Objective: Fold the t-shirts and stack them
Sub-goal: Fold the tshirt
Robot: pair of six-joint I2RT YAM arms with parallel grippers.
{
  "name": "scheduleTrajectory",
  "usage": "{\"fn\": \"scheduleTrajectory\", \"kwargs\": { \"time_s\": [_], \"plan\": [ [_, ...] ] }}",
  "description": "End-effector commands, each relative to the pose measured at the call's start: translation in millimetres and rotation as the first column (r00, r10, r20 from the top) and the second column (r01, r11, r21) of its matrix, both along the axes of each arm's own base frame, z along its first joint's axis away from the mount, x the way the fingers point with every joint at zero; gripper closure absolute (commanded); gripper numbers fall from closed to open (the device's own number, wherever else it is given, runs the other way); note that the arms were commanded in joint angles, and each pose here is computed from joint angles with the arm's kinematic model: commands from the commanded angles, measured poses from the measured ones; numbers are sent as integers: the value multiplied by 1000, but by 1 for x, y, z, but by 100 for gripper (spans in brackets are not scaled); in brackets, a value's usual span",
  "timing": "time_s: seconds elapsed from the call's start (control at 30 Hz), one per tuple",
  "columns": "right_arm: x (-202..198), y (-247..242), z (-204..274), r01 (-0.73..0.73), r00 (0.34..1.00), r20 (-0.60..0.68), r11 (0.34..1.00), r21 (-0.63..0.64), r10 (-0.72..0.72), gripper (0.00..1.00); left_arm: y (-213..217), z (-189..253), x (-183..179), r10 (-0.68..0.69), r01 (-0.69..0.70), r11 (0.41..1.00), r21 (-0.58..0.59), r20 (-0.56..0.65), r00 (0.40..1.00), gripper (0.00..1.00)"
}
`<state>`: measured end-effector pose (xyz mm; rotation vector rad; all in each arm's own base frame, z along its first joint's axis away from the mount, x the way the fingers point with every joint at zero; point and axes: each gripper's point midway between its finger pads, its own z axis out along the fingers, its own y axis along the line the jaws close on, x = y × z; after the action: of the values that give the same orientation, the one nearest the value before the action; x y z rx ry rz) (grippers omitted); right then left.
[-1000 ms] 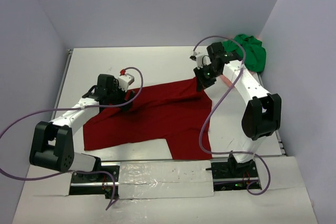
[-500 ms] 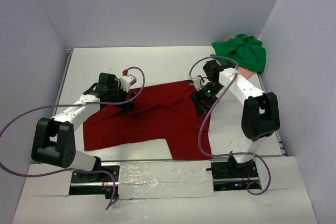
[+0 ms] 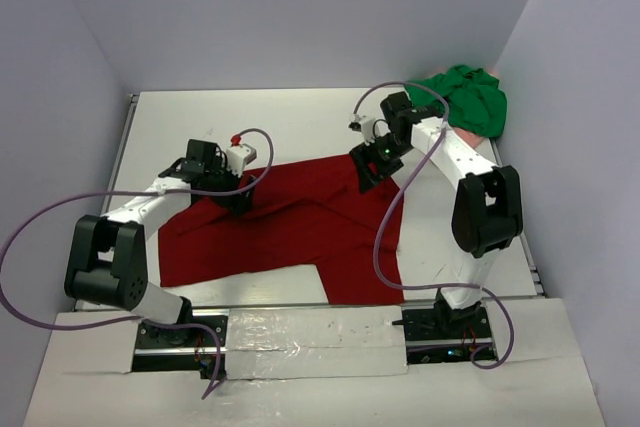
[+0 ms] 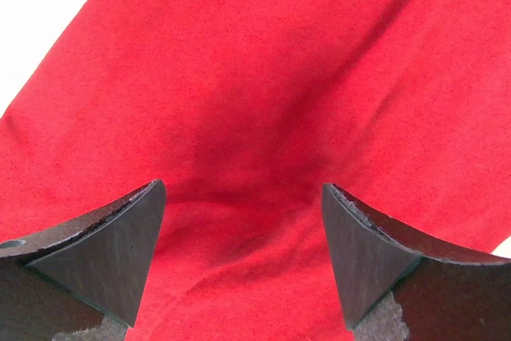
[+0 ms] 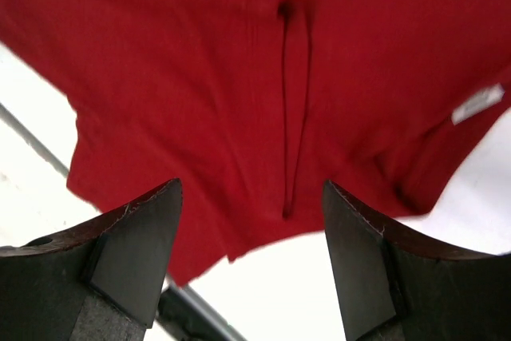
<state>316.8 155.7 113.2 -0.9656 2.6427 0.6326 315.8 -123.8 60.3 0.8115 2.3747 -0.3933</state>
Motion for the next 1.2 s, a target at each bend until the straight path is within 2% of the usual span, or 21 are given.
{"fn": "scheduleTrajectory", "kwargs": {
  "time_s": [0.0,0.13,0.23,0.27,0.4,0.53,0.6,0.67,0.7,0.73,0.8,0.83,0.93,0.97,1.0,1.03,1.07,1.1,1.17],
  "plan": [
    [26,24,9,0,997,73,998,65,-4,23,5,11,27,57,-58,998,5,76,995,12],
    [29,28,11,6,998,69,997,79,-11,23,8,-12,22,44,-43,998,53,-26,999,13],
    [28,25,12,11,997,81,998,62,-16,23,13,-26,0,2,12,995,94,-148,989,14],
    [28,23,13,13,996,86,998,59,-18,23,16,-30,-15,-14,38,994,105,-217,976,15],
    [23,21,15,15,996,92,999,50,-19,23,36,-49,-48,-40,115,975,189,-361,932,15],
    [19,21,17,15,996,88,998,58,-20,23,59,-62,-61,-3,130,957,261,-438,899,16],
    [18,21,16,10,996,85,998,66,-15,23,66,-55,-49,35,77,963,259,-403,915,16],
    [18,23,15,8,996,88,997,72,-14,23,61,-35,-28,40,19,984,175,-328,944,17],
    [20,24,15,11,995,98,997,79,-19,23,56,-16,-19,25,7,993,118,-270,963,17],
    [22,25,15,13,995,99,996,83,-21,23,44,1,-10,-5,7,1000,7,-218,976,17],
    [27,30,15,4,993,116,994,107,-16,27,33,39,4,-4,-6,995,-97,-96,995,16],
    [29,32,13,2,993,120,993,115,-16,32,26,55,13,-8,3,989,-146,-32,999,15],
    [45,40,7,9,990,136,990,137,-28,57,16,93,22,18,-1,975,-221,73,997,14],
    [48,44,5,4,992,127,989,148,-23,70,14,104,28,20,10,971,-240,123,992,14],
    [48,50,-4,-8,996,91,985,173,-8,75,12,118,27,28,14,966,-257,157,987,14],
    [54,55,-2,-4,996,90,982,190,-13,87,10,126,30,34,22,960,-279,194,980,13],
    [58,59,-5,1,997,79,980,199,-17,94,10,133,30,41,25,957,-289,219,975,13],
    [65,65,-12,0,998,66,979,204,-14,100,10,147,27,54,27,953,-301,255,966,13],
    [72,75,-22,18,1000,14,975,221,-21,100,15,160,31,110,-9,950,-312,309,945,10]
  ]
}}
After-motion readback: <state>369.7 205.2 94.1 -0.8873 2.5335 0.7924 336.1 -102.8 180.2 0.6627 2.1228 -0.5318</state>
